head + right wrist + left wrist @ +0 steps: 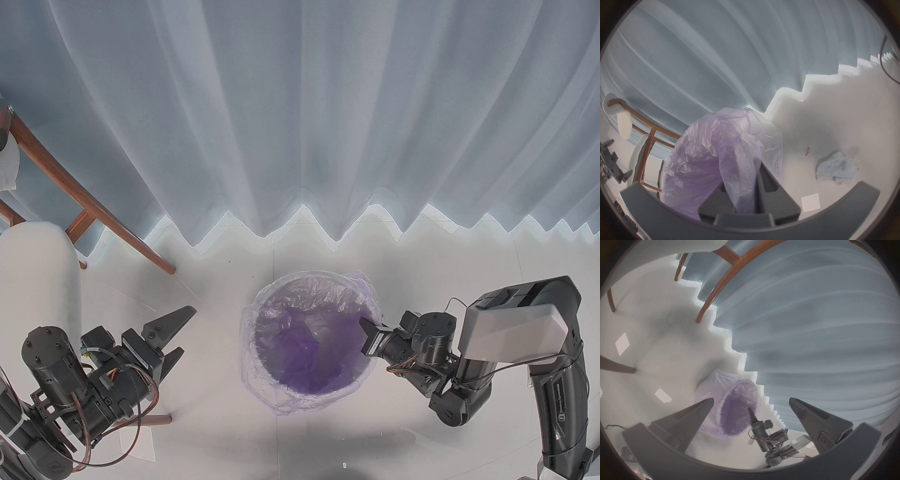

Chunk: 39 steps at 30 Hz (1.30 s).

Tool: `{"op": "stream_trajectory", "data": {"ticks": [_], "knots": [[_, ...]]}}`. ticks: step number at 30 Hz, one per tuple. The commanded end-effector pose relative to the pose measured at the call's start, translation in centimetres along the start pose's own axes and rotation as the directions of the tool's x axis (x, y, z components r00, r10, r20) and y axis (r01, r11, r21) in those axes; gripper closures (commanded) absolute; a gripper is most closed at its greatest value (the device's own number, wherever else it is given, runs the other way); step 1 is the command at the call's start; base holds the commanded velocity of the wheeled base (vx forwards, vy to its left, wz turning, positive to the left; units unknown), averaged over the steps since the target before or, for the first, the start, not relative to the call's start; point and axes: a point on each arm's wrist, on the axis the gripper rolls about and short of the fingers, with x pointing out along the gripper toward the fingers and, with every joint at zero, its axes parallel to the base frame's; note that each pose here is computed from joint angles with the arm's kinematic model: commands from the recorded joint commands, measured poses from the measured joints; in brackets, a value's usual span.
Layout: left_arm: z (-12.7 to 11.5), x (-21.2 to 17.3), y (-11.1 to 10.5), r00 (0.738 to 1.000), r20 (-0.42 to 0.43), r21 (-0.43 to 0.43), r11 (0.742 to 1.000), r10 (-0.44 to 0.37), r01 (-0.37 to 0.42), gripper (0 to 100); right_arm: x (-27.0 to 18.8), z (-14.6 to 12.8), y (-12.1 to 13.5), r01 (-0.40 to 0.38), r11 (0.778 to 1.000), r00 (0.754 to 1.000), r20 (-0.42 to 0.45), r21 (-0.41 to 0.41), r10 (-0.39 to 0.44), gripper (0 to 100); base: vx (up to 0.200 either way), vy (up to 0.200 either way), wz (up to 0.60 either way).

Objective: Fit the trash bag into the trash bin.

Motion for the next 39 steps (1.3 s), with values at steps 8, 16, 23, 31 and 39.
{"op": "stream_trajectory", "data": {"ticks": [8, 16, 23, 31, 39], "knots": [[0.1, -1.4, -1.0, 0.998, 0.011, 0.003, 0.998, -0.064, 0.064, 0, 1.7, -1.5, 0.0, 0.026, 1.000, 0.999, 0.029, 0.005, -0.026, 0, 0.000, 0.000, 0.00], [-0.1, -1.9, -1.4, 0.997, -0.006, 0.007, 0.997, -0.079, 0.079, 0, -0.7, -0.9, 0.4, 0.040, 0.999, 0.999, -0.001, -0.005, -0.040, 0, 0.000, 0.000, 0.00], [-0.4, -2.9, -1.3, 0.998, -0.060, 0.047, 0.998, -0.034, 0.037, 0, -4.4, 1.4, 1.2, 0.052, 0.999, 0.999, -0.003, -0.014, -0.052, 0, 0.000, 0.000, 0.00], [-1.0, -3.6, -0.4, 0.980, -0.193, 0.003, 0.999, 0.038, -0.038, 0, -9.8, 1.7, 1.8, 0.093, 0.995, 0.993, -0.066, -0.028, -0.095, 0, -0.150, 0.000, 0.00], [-2.4, -3.2, 1.0, 0.890, -0.449, 0.052, 0.997, 0.081, -0.065, 0, -11.5, 1.0, 1.5, 0.156, 0.987, 0.983, -0.094, -0.033, -0.159, 0, -0.200, 0.000, 0.00]]}}
